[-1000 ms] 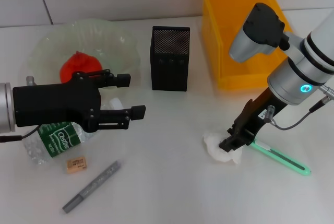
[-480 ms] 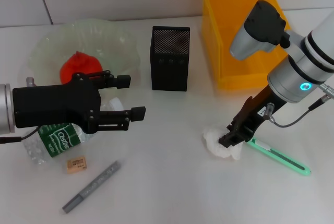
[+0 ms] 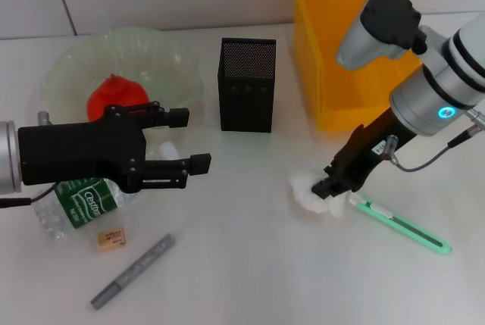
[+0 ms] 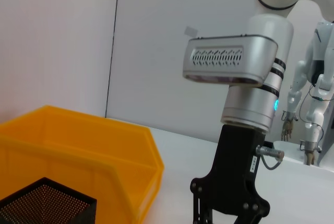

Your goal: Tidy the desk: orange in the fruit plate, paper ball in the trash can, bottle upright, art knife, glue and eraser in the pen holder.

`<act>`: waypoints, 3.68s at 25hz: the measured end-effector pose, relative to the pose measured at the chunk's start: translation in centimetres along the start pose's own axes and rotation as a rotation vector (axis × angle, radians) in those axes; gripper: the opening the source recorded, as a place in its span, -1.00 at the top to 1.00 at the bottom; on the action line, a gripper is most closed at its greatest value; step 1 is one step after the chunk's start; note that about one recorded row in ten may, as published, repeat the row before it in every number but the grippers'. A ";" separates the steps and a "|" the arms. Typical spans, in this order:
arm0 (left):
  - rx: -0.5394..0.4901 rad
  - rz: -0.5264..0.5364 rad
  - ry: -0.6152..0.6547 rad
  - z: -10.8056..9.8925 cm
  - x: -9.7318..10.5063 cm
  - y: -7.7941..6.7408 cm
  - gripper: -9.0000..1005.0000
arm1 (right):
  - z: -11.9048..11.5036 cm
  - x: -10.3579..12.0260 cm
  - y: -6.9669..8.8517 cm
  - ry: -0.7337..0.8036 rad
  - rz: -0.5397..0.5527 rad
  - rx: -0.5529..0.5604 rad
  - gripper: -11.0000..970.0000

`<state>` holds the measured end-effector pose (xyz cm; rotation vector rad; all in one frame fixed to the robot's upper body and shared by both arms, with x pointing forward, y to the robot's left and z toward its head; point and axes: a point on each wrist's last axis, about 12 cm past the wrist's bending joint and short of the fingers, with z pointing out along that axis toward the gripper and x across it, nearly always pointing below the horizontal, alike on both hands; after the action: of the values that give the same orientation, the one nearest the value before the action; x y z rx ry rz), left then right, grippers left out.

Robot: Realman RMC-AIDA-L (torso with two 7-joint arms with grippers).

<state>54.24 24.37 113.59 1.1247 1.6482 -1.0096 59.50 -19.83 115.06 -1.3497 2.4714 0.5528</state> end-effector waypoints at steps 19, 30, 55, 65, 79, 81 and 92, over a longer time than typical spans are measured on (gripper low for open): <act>0.002 0.001 -0.001 0.1 -0.1 0.1 -0.62 | -7.7 0.4 0.3 -0.245 0.011 0.155 0.52; 0.005 -0.008 -0.009 0.3 0.0 0.0 -0.62 | -10.4 2.7 -1.7 -0.367 0.104 0.277 0.51; 0.009 0.002 -0.008 0.4 -0.2 0.1 -0.62 | -10.2 3.9 -5.2 -0.465 0.166 0.461 0.50; 0.011 0.002 -0.007 0.5 -0.3 0.1 -0.62 | -9.1 3.7 -5.8 -0.470 0.162 0.459 0.46; 0.012 0.001 -0.003 0.6 -0.3 0.1 -0.62 | -8.6 3.5 -5.7 -0.468 0.139 0.466 0.40; 0.012 0.000 -0.003 0.6 -0.3 0.1 -0.62 | -8.6 3.6 -5.7 -0.468 0.136 0.468 0.39; 0.012 -0.004 -0.003 0.5 -0.2 0.1 -0.62 | -8.8 3.8 -5.7 -0.497 0.148 0.470 -0.15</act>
<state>54.46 23.87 113.59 1.1283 1.6449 -1.0248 61.84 -29.43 120.22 -0.7443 2.1131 0.2644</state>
